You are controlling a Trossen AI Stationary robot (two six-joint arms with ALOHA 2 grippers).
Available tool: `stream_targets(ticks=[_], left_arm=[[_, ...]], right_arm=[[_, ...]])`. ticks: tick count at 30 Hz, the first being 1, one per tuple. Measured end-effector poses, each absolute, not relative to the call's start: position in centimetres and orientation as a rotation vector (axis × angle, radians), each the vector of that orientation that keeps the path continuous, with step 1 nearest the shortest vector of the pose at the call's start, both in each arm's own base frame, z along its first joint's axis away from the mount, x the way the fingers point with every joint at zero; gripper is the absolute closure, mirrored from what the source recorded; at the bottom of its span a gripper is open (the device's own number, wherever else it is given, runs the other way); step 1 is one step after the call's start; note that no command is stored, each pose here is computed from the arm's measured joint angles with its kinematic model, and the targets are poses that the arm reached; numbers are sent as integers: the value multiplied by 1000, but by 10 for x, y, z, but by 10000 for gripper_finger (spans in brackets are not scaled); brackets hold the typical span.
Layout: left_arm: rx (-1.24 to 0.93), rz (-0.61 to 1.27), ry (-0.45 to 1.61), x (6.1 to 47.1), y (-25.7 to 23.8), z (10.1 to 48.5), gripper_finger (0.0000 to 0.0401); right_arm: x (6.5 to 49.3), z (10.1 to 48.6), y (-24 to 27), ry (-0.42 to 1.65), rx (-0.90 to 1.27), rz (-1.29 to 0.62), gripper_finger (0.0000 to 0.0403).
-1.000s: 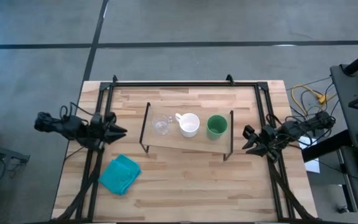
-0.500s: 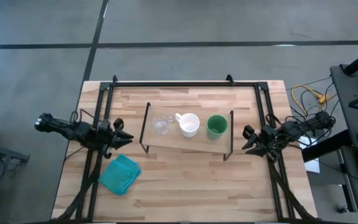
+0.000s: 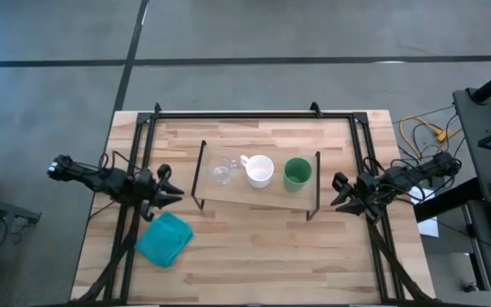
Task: Stack small to large cups/mugs on shelf
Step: Return to Home Position
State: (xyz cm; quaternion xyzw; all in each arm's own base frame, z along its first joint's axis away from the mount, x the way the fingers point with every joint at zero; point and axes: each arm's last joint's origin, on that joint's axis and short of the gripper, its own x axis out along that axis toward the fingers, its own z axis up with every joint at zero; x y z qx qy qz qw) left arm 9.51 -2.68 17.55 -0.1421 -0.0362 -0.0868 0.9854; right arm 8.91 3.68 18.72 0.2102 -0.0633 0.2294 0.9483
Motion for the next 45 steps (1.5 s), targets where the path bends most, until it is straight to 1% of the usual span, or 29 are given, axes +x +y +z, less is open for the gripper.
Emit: stream_targets(ticks=[6, 20, 45], left_arm=[[-261, -172, -3, 96, -27, 168, 326], [-245, -175, 60, 98, -28, 163, 326], [-244, -171, 63, 99, -29, 163, 326]], right_arm=[[89, 187, 37, -128, 421, 463, 307], [89, 187, 37, -129, 421, 463, 307], [89, 187, 37, -129, 421, 463, 307]])
